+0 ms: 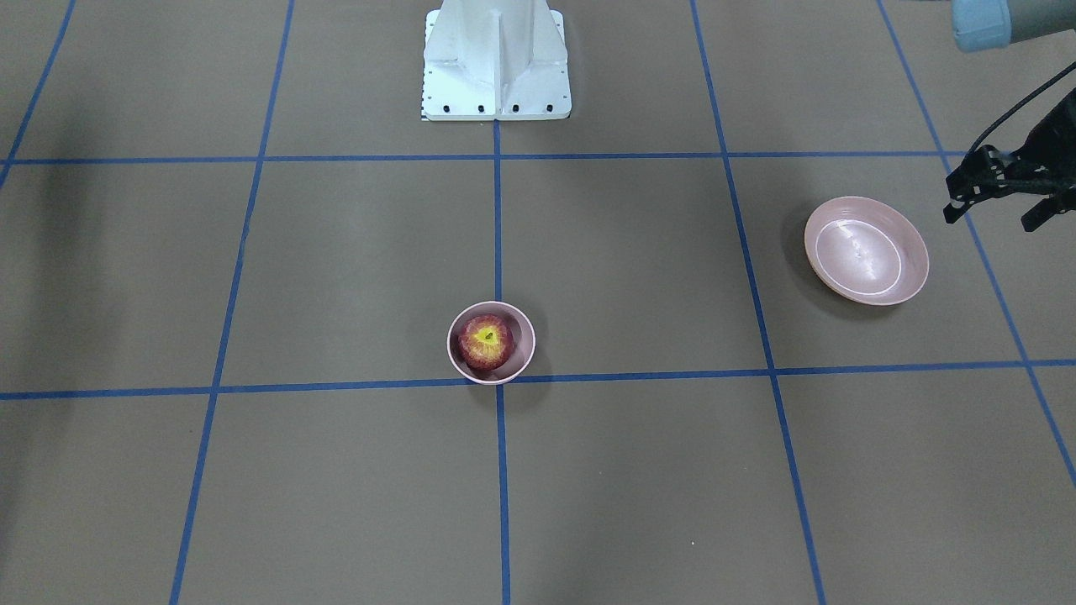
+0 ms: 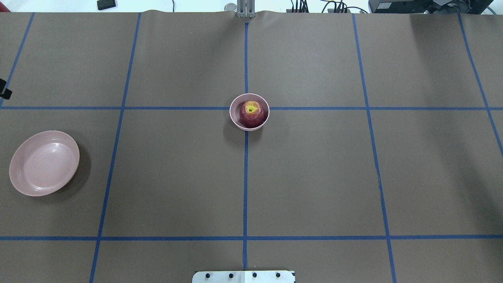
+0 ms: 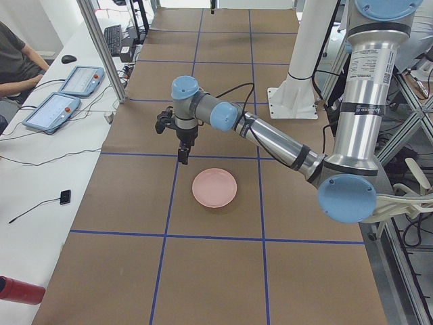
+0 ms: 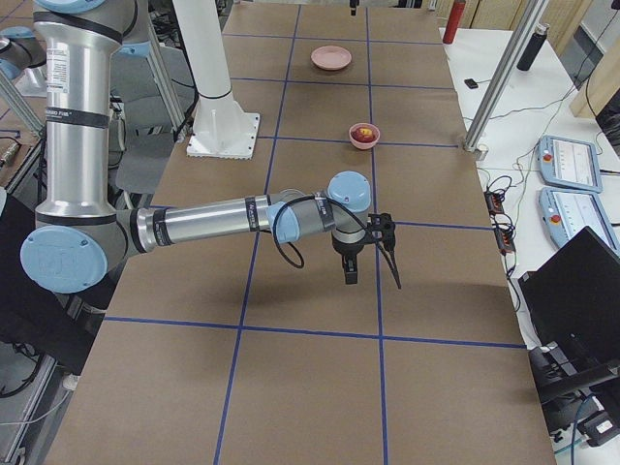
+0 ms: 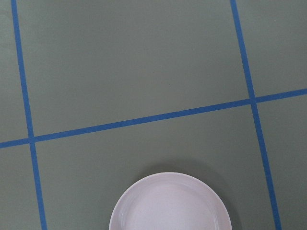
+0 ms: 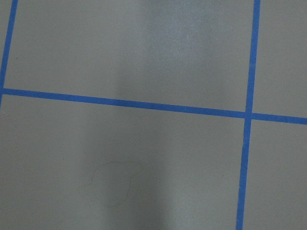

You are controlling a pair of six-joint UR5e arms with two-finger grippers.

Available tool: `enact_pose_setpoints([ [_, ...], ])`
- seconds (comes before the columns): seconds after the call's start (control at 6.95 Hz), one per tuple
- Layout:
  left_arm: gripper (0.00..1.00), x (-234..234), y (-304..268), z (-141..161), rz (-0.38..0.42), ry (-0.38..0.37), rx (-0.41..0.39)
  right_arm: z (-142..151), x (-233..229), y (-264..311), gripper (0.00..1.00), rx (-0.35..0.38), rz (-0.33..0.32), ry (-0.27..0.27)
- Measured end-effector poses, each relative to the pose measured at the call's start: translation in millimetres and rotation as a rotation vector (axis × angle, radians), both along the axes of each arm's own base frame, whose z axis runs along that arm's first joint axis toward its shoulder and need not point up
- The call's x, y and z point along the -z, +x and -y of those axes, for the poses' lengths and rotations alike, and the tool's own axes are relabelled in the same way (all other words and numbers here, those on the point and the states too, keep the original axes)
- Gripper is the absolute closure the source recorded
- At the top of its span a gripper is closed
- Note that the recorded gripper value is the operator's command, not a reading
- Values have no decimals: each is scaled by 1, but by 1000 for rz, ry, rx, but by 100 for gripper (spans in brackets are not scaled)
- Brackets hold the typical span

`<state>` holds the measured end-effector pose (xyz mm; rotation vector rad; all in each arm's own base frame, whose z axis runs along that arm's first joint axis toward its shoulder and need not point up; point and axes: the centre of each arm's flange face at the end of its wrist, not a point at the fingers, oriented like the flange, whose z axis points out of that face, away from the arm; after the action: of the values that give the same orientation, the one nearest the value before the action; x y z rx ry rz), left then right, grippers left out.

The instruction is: Move apple from plate to bowl

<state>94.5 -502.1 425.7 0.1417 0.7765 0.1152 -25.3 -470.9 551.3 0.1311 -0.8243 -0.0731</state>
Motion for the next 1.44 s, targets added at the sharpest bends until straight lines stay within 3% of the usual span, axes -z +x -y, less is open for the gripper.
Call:
enact_pose_setpoints([
  [1.44,2,1,-2,-12,-11,-3,5,-5,18,-22,0,37,36,5],
])
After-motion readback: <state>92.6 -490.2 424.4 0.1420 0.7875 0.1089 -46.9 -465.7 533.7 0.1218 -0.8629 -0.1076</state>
